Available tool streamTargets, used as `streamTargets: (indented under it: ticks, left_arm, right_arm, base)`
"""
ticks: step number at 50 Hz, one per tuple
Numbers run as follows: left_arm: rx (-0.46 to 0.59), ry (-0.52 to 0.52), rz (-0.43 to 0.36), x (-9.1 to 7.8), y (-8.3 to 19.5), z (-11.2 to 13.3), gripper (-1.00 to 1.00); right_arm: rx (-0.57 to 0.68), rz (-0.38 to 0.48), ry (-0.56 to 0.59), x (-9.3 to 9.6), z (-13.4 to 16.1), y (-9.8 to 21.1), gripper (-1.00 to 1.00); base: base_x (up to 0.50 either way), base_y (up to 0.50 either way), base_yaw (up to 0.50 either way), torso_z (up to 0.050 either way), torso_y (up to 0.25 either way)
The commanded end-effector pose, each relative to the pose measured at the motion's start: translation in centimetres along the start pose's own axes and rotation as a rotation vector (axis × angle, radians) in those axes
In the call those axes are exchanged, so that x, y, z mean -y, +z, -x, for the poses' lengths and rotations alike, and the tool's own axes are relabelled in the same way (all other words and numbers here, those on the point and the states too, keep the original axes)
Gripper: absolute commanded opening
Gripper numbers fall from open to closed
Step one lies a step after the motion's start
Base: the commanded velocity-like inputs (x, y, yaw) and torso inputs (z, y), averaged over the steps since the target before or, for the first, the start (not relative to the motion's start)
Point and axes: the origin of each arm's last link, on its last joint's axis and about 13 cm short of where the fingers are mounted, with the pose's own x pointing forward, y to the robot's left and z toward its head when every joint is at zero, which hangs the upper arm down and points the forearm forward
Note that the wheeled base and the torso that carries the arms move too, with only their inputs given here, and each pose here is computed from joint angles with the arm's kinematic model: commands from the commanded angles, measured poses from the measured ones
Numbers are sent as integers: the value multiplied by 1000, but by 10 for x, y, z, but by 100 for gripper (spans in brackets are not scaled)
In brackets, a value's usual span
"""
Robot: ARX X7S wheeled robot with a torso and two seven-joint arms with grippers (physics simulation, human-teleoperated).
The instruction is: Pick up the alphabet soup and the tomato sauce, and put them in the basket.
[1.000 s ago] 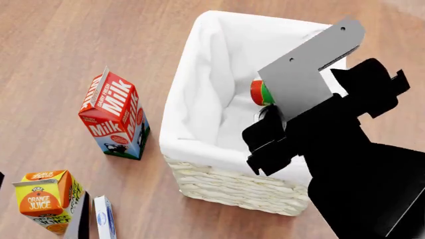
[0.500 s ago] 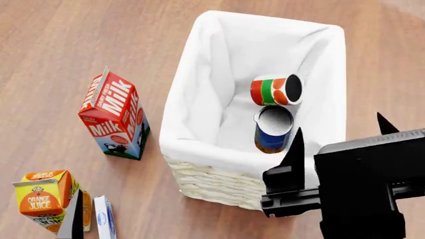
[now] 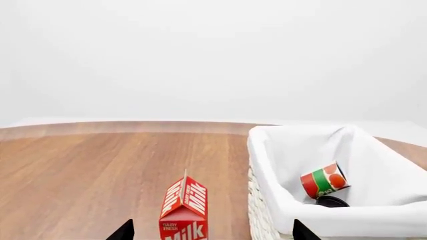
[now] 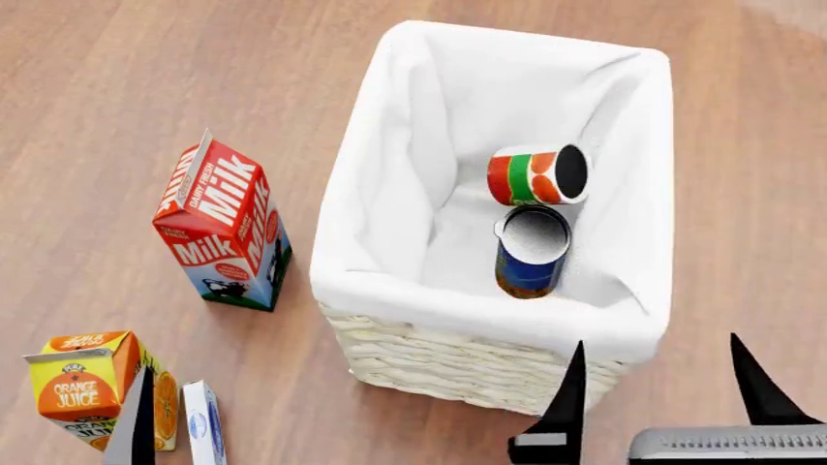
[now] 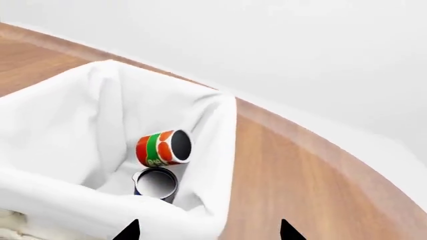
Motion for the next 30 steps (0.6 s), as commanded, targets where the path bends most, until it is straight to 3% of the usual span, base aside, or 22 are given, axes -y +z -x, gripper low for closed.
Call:
streamTargets:
  ticks: [1, 9, 30]
  left_arm:
    - [1, -1, -1, 0, 0, 0, 100]
    - [2, 3, -1, -1, 0, 0, 100]
    - [6, 4, -1, -1, 2, 0, 100]
  right_arm:
    - [2, -55, -15, -5, 15, -13, 100]
    - [2, -133, -65, -8, 22, -22, 100]
    - [-8, -152, -87, -10, 30, -30, 100]
  base:
    - [0, 0, 0, 0, 0]
    - [0, 0, 0, 0, 0]
    - [0, 0, 0, 0, 0]
